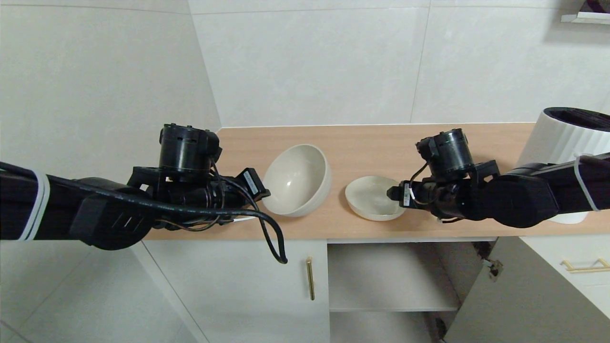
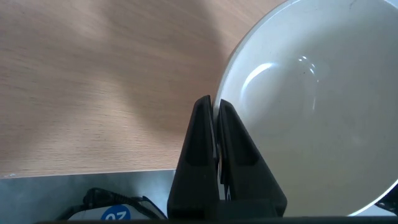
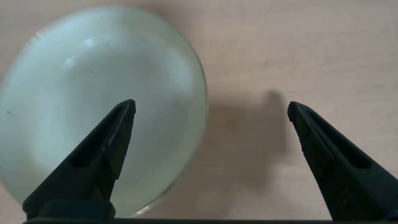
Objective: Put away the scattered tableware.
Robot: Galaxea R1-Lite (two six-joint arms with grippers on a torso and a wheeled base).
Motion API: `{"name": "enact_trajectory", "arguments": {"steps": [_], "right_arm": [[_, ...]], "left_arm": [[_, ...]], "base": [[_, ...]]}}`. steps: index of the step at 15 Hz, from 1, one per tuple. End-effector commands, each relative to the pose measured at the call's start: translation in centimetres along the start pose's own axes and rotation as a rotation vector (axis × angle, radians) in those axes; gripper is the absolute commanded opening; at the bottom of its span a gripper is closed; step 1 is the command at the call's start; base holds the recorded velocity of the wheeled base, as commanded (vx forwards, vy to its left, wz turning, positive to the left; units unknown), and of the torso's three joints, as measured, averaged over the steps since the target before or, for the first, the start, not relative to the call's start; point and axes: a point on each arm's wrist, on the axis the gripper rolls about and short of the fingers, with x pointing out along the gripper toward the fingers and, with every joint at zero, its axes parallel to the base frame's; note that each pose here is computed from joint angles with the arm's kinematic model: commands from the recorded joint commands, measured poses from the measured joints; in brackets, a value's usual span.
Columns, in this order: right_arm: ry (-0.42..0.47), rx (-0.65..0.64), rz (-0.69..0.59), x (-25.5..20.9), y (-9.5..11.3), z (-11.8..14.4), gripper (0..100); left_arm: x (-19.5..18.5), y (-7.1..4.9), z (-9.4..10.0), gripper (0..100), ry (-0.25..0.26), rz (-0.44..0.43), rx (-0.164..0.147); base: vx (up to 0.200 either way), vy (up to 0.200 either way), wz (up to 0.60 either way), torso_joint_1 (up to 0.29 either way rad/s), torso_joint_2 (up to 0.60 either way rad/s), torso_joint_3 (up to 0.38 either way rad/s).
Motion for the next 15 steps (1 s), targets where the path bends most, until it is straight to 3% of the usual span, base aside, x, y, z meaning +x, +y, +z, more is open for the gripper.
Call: {"name": "enact_trajectory", "arguments": {"steps": [1,6,7,15], "right_arm": [[0.017,-0.008,-0.005,0.2,0.1,-0.3,100],[0.020,-0.008,-0.005,0.3,0.0,-0.4,100],[0.020,-0.008,-0.005,0.3,0.0,-0.4,0],[0.005,0.001,0.008,-0.8,-0.2,0.1,0]], "left_arm": [[-0.1,0.0,0.0,0,-0.002,-0.002,0.000],[-0.1,0.0,0.0,0,-0.001,-0.001,0.000],[-0.1,0.0,0.0,0,-0.001,-0.001,0.000],[-1.0,-0.3,0.2,0,-0.012,-0.016,0.004]], "base": [[0.000,0.000,0.00,0.000,0.00,0.000],[0.000,0.000,0.00,0.000,0.00,0.000],[0.000,0.000,0.00,0.000,0.00,0.000],[0.000,0.000,0.00,0.000,0.00,0.000]]}}
